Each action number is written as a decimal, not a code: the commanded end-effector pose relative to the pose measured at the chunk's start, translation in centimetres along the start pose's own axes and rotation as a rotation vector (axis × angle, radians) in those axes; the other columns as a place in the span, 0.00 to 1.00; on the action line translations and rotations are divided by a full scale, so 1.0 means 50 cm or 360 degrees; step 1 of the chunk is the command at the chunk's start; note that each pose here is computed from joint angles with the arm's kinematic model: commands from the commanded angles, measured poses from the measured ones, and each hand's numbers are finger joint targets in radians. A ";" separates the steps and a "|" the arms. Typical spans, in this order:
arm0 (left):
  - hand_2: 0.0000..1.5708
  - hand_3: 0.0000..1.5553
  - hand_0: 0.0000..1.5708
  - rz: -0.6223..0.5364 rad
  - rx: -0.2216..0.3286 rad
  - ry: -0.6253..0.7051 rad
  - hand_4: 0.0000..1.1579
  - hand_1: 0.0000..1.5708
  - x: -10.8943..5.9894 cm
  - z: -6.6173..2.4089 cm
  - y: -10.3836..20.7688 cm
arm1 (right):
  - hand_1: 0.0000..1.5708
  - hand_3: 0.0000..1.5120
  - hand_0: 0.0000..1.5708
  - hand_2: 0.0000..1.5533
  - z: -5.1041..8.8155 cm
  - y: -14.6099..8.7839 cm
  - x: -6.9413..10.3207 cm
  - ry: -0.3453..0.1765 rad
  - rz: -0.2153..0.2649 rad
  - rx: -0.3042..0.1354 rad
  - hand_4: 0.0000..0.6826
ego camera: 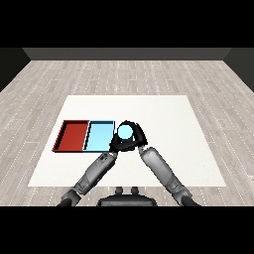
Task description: Pick the blue can and put it in the blue box
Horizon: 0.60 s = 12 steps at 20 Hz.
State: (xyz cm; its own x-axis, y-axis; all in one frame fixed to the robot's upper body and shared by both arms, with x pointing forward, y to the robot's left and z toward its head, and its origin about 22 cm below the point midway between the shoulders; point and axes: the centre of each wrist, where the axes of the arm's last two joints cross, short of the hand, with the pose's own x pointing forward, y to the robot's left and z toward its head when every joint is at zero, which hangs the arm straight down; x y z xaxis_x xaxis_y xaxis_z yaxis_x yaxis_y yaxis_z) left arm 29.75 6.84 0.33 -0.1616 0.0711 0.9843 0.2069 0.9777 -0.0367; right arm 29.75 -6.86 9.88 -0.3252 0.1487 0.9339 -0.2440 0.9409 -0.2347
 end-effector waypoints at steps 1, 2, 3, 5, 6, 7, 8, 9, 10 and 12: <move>1.00 0.96 1.00 0.0014 0.0079 -0.0013 0.99 1.00 -0.020 0.012 0.015 | 0.95 0.91 0.95 0.93 0.006 -0.008 0.006 0.0001 -0.0049 -0.0004 0.82; 1.00 0.95 1.00 0.0013 0.0087 -0.0006 0.99 1.00 -0.005 0.001 0.005 | 0.95 0.91 0.95 0.93 0.040 -0.007 0.022 -0.0011 -0.0089 -0.0011 0.81; 1.00 0.95 1.00 -0.0017 0.0148 -0.0024 0.98 1.00 -0.020 0.003 0.027 | 0.94 0.89 0.94 0.91 0.019 0.003 0.021 0.0024 -0.0084 0.0009 0.70; 1.00 0.95 1.00 -0.0033 0.0127 -0.0080 0.98 1.00 0.000 0.007 0.007 | 0.88 0.78 0.88 0.85 0.017 -0.004 0.011 -0.0008 -0.0169 -0.0030 0.30; 1.00 0.95 1.00 -0.0023 0.0135 -0.0051 0.98 1.00 -0.018 -0.003 0.027 | 0.71 0.57 0.71 0.70 -0.001 0.040 -0.001 -0.0003 -0.0148 0.0025 0.00; 1.00 0.96 1.00 -0.0019 0.0125 -0.0062 0.97 1.00 -0.001 0.001 0.010 | 0.55 0.39 0.55 0.56 0.019 -0.019 0.004 0.0032 -0.0028 0.0030 0.00; 1.00 0.96 1.00 -0.0019 0.0125 -0.0062 0.97 1.00 -0.001 0.001 0.010 | 0.00 0.00 0.00 0.00 0.014 -0.014 0.000 0.0029 -0.0081 0.0017 0.00; 1.00 0.96 1.00 -0.0019 0.0125 -0.0062 0.97 1.00 -0.001 0.001 0.010 | 0.00 0.00 0.00 0.00 0.014 -0.015 0.000 0.0029 -0.0081 0.0017 0.00; 1.00 0.96 1.00 -0.0019 0.0125 -0.0062 0.97 1.00 -0.001 0.001 0.010 | 0.00 0.00 0.00 0.00 0.014 -0.015 0.000 0.0029 -0.0081 0.0018 0.00; 1.00 0.96 1.00 0.0007 0.0103 -0.0039 0.97 1.00 0.015 0.020 -0.011 | 0.00 0.00 0.00 0.00 0.014 -0.015 0.000 0.0029 -0.0081 0.0018 0.00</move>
State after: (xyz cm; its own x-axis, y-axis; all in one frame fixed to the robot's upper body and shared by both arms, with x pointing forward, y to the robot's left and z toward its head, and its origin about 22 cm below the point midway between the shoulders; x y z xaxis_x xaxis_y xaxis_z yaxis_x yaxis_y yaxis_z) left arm 29.49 7.13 0.28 -0.1986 0.0676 0.9777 0.1432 0.9889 -0.0393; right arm 29.24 -7.54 9.89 -0.2972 0.1042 0.9491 -0.2676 0.9451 -0.1876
